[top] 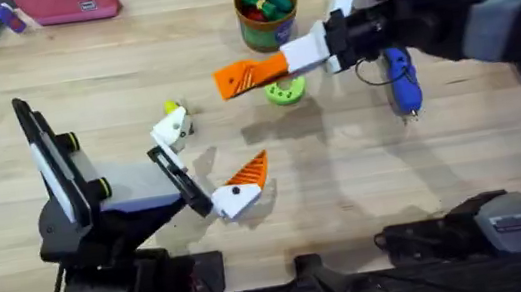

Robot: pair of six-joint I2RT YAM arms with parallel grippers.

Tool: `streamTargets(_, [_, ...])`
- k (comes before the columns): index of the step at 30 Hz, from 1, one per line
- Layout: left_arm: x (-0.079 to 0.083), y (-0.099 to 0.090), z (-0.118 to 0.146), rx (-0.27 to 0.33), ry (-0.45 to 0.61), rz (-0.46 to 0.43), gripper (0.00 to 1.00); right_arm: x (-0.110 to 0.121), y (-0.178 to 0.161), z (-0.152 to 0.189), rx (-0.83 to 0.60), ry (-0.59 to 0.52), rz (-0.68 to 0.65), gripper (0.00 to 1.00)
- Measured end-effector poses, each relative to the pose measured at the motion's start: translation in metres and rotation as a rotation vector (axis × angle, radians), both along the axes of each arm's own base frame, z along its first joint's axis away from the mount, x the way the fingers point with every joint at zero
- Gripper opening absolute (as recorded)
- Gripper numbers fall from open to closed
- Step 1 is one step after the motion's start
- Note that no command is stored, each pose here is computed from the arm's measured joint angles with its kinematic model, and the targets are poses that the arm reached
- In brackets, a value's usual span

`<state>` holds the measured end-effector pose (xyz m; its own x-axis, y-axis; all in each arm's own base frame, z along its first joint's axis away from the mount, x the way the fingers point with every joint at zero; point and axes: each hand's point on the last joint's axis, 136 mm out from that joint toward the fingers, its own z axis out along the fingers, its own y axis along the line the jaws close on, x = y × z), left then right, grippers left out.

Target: Pick up the gripper from the table and insert it into the empty holder that is missing its gripper. Then pick up a screw, insert it into the mounting hole, and use the screwdriver to tighten it. Finally, clean up the table by picking up the vegetable and placing it into the bucket.

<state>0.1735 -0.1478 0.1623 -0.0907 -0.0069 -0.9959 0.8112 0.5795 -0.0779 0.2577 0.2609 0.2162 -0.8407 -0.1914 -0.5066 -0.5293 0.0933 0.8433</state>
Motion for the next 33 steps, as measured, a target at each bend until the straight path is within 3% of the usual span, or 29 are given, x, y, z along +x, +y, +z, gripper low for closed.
streamTargets(8, [0.000, 0.000, 0.000, 0.000, 0.000, 0.000, 0.986, -0.014, 0.012, -0.023, 0.075, 0.133, 0.152, 0.009])
streamTargets(17, [0.000, 0.000, 0.000, 0.000, 0.000, 0.000, 0.985, -0.030, 0.022, -0.024, 0.121, 0.168, 0.251, 0.009])
streamTargets(22, [0.000, 0.000, 0.000, 0.000, 0.000, 0.000, 0.985, -0.029, 0.026, -0.046, 0.091, 0.307, 0.254, 0.009])
streamTargets(33, [0.000, 0.000, 0.000, 0.000, 0.000, 0.000, 0.985, -0.031, 0.047, -0.042, 0.080, 0.322, 0.314, 0.009])
